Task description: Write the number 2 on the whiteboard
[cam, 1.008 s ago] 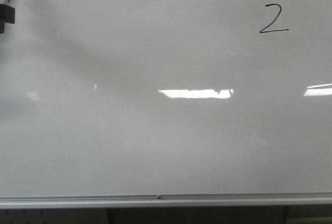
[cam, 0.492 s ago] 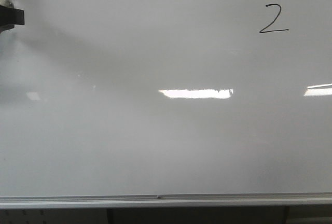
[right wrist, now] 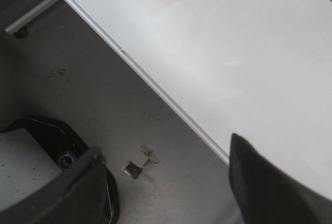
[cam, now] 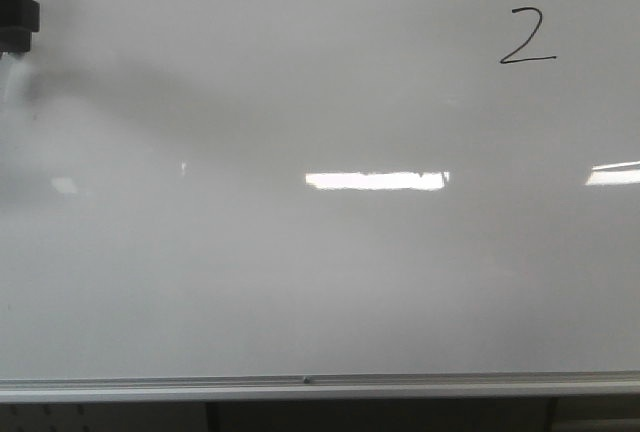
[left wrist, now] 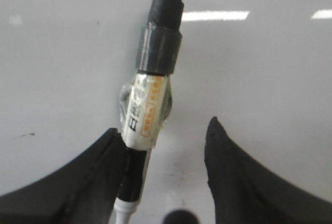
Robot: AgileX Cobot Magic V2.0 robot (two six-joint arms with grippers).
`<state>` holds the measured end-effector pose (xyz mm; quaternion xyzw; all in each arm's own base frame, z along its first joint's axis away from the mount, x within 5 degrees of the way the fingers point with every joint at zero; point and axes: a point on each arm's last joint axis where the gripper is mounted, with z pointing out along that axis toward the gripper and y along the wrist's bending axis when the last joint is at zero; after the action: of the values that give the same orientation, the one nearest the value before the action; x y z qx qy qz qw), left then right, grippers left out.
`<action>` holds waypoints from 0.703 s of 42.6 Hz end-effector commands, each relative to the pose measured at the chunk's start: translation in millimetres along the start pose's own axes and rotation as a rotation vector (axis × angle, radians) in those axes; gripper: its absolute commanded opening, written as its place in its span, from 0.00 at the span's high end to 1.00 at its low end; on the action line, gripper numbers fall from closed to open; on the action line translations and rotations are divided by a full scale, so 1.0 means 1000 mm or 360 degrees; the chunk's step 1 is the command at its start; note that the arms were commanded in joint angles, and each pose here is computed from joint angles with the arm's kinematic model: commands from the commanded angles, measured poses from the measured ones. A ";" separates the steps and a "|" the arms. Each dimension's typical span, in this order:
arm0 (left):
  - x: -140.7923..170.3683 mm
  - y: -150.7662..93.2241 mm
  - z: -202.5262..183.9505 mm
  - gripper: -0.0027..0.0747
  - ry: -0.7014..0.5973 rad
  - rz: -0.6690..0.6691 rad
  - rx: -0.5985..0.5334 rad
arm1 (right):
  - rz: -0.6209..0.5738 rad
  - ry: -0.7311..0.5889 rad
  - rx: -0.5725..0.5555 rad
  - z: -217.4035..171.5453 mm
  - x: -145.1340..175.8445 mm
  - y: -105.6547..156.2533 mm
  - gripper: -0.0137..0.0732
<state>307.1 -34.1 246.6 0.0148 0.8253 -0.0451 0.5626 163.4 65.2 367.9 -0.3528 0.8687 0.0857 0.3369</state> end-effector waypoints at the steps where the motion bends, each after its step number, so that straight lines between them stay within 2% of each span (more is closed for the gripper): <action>1: -0.037 -0.002 -0.018 0.50 -0.0131 -0.0008 0.0014 | 0.0012 -0.0121 0.0052 -0.014 -0.009 -0.001 0.24; 7: -0.056 -0.004 -0.044 0.50 -0.0074 0.0106 0.0026 | 0.0151 -0.0097 0.0093 -0.023 -0.002 0.001 0.24; 16: -0.076 -0.003 -0.097 0.50 0.0126 0.0156 -0.0002 | 0.0464 -0.0117 0.0327 -0.051 0.015 0.002 0.28; 23: -0.079 -0.002 -0.141 0.50 0.0356 0.0151 -0.0025 | 0.0561 -0.0227 0.0352 -0.073 0.028 0.014 0.31; 30: -0.075 -0.001 -0.179 0.51 0.0436 0.0137 -0.0028 | 0.0634 -0.0317 0.0367 -0.085 0.045 0.025 0.31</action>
<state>184.7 -19.0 362.1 0.0560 0.9068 -0.0079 0.4178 83.8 29.4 394.4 -0.1431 0.9015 0.0836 0.3999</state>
